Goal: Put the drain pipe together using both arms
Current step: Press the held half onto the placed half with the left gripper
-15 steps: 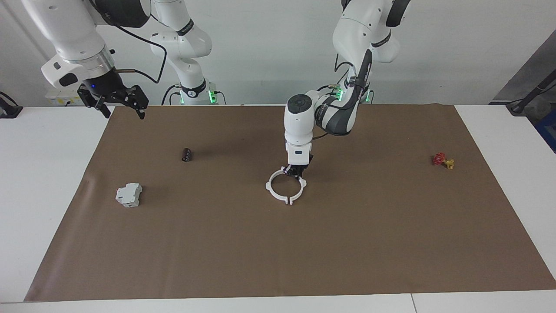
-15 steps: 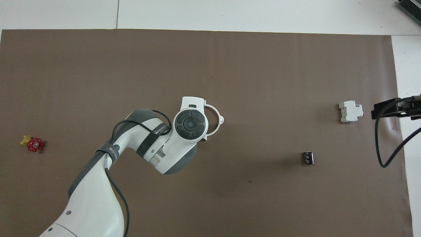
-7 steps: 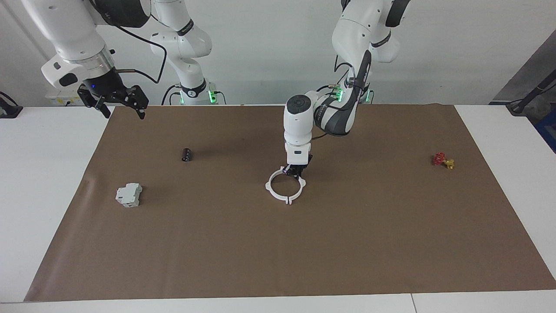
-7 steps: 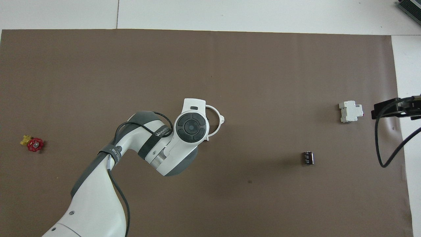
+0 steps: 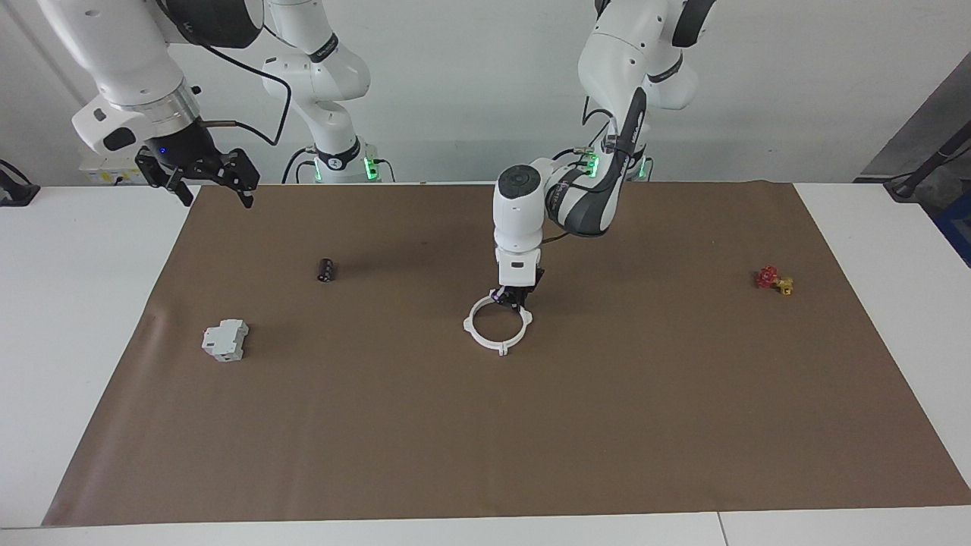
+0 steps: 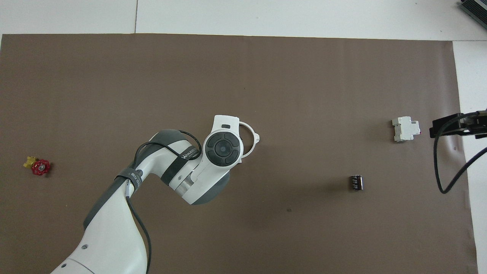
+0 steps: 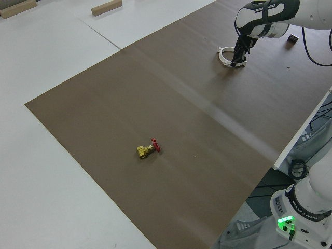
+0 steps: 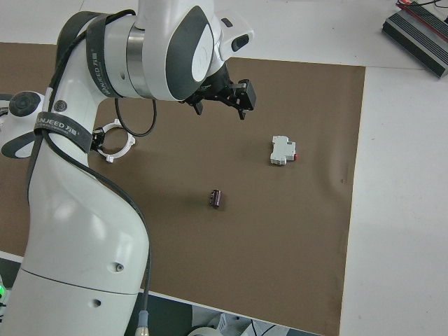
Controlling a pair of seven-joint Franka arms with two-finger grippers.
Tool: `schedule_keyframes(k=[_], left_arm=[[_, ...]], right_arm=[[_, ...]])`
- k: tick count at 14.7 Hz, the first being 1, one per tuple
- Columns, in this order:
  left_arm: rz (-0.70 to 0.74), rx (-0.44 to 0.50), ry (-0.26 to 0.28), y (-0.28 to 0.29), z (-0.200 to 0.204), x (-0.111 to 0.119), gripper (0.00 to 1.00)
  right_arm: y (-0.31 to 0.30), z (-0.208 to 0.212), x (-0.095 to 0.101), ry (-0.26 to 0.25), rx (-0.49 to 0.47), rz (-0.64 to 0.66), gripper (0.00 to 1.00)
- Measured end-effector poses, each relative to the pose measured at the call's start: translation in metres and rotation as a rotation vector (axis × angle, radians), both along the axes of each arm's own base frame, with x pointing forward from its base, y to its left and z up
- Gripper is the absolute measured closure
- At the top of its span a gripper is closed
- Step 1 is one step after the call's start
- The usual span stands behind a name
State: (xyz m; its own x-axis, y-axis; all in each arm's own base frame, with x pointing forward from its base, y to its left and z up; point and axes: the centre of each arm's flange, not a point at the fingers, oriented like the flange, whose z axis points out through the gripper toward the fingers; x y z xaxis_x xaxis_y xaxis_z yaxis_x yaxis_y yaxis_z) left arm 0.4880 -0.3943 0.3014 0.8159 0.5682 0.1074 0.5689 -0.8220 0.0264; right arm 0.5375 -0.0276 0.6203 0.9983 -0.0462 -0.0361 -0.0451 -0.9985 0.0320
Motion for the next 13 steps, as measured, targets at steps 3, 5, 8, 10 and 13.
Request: schedule_keyframes(k=[3,5,8,10,13], left_arm=[[0.0,0.0,0.0,0.0,0.0,0.0,0.93],[0.0,0.0,0.0,0.0001,0.0,0.0001,0.93],[0.0,-0.001,-0.002,0.0003,0.0004,0.0006,0.78],[-0.002,0.001,-0.005,0.0002,0.0006,0.0008,0.55],[-0.005,0.001,-0.009,0.0,0.0011,0.0012,0.24]], right_arm=[[0.0,0.0,0.0,0.0,0.0,0.0,0.0],[0.0,0.0,0.0,0.0,0.0,0.0,0.0],[0.0,0.0,0.0,0.0,0.0,0.0,0.0],[0.0,0.0,0.0,0.0,0.0,0.0,0.0],[0.0,0.0,0.0,0.0,0.0,0.0,0.0]])
